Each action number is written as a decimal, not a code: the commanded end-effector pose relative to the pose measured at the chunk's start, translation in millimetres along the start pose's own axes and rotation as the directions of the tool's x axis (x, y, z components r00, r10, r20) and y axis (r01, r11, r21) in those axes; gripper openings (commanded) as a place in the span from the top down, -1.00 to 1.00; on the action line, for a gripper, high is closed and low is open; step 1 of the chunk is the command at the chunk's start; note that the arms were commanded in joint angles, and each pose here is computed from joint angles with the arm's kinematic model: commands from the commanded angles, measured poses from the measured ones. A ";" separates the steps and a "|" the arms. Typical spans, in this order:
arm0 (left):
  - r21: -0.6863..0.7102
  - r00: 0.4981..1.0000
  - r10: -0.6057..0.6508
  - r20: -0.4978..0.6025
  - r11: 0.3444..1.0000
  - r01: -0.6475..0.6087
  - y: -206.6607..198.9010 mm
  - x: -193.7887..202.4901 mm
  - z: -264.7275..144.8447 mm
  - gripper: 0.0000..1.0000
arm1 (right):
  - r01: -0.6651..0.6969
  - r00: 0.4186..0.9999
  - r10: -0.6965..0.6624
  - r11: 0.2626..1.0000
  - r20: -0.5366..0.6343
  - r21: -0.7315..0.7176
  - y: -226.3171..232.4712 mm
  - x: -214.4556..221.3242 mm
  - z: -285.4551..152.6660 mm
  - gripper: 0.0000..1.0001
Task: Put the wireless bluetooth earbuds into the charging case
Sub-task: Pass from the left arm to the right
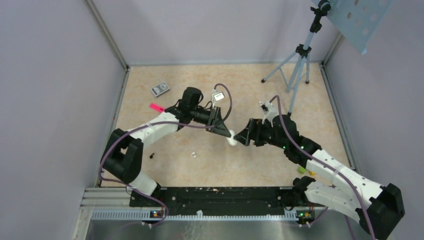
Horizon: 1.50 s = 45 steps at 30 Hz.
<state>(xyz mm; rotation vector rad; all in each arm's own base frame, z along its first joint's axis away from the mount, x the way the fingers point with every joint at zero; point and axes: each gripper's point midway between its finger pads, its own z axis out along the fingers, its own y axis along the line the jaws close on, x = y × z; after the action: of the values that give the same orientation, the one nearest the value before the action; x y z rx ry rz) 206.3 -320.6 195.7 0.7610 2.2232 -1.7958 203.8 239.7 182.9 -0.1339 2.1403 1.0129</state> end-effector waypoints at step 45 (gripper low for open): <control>0.245 0.970 0.243 -0.007 0.941 -0.234 -74.3 -9.6 -22.8 1.00 | -0.134 0.991 0.098 0.767 -0.092 -0.628 76.2 -3.2 -23.9 -0.15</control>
<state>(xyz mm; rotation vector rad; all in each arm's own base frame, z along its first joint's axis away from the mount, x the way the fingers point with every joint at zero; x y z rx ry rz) 184.1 -313.9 237.6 0.9642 2.0123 -1.9874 159.9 272.7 222.4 -0.2720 1.8685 1.8114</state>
